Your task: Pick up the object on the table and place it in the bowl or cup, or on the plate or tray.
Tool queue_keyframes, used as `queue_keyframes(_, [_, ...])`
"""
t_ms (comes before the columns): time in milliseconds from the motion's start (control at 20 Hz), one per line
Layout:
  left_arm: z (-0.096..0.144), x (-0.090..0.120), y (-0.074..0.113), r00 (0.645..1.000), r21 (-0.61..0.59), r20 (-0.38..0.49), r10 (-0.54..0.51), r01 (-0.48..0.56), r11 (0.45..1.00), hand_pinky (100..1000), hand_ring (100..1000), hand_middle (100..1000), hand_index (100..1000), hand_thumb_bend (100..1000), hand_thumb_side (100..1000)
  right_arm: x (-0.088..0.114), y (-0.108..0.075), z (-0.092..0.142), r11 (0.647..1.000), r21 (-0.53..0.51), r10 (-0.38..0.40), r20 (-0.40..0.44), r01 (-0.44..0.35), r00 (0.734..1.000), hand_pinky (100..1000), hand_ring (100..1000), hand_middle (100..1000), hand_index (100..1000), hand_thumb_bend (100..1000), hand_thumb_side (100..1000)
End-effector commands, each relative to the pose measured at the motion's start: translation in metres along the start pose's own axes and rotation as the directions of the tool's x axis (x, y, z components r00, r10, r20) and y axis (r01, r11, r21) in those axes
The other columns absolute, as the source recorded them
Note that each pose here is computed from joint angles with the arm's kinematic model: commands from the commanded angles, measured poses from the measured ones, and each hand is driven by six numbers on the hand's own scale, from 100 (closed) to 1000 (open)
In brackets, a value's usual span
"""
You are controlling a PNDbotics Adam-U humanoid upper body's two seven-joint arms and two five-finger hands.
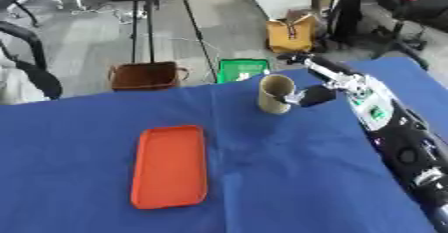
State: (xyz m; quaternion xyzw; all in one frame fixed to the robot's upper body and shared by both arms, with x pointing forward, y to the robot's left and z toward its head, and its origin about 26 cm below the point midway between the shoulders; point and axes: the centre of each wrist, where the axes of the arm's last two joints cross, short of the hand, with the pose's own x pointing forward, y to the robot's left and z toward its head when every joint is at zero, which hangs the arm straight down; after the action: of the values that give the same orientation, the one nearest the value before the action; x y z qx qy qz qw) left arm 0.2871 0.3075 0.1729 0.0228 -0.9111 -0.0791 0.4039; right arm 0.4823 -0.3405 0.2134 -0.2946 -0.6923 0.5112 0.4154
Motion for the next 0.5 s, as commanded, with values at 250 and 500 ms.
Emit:
queue_keyframes(250, [-0.0036,0.006,-0.0019,0.999,-0.011,0.039,-0.001,0.001,1.0,493,849,777,888,672,494,0.0024,-0.0321,0.0014,0.986,-0.081,0.142,-0.04,-0.145,0.989,1000,1000,983,1000,563,417])
queue_keyframes(500, [-0.0046,0.0057,-0.0047,0.999,-0.019,0.044,0.008,-0.007,1.0,492,849,777,888,670,495,0.002,-0.028,-0.001,0.98,-0.079,0.175,-0.071,-0.181,0.982,1000,1000,980,1000,557,430])
